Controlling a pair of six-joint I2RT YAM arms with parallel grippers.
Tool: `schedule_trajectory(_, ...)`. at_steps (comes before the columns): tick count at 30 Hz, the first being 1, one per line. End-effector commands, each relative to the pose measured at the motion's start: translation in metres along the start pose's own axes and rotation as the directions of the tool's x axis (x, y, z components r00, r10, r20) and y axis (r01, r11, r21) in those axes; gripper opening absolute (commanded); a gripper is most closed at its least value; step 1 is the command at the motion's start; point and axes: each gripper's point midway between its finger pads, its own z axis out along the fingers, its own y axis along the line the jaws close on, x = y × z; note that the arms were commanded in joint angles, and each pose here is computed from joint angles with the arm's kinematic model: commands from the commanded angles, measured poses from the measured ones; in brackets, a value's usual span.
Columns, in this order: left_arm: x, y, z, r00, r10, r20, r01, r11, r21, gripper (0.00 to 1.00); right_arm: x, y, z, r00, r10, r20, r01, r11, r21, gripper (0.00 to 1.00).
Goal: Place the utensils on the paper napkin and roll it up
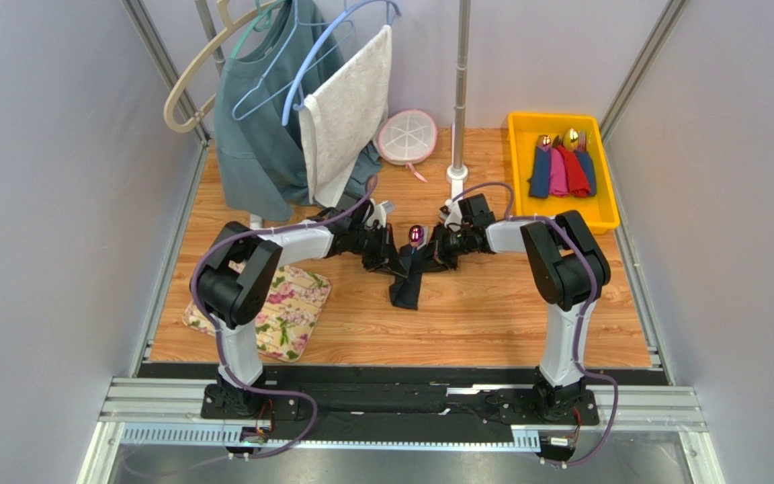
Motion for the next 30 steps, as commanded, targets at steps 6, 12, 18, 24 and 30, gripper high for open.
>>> schedule_trajectory(6,-0.007,-0.041,0.012,0.999,0.036,0.032,-0.040,0.992,0.122,0.00,0.004,-0.048,0.007,0.998,0.049,0.041,-0.055,0.984,0.171,0.00)
schedule_trajectory(12,-0.009,-0.032,0.029,0.999,-0.005,0.048,-0.002,0.990,0.144,0.00,0.003,-0.049,0.006,0.998,0.053,0.046,-0.060,0.983,0.176,0.00)
schedule_trajectory(18,0.000,-0.010,0.043,0.999,-0.028,0.030,0.025,0.994,0.106,0.00,0.004,-0.052,0.006,0.997,0.058,0.044,-0.065,0.981,0.184,0.00)
schedule_trajectory(24,0.013,0.014,0.053,0.999,-0.049,-0.003,0.049,0.997,0.065,0.11,0.005,-0.047,0.006,0.998,0.058,0.026,-0.062,0.983,0.171,0.00)
schedule_trajectory(30,0.029,0.035,0.063,0.997,-0.062,-0.053,0.064,0.998,0.026,0.41,-0.005,-0.024,-0.012,1.000,-0.010,0.017,0.008,0.990,0.143,0.02)
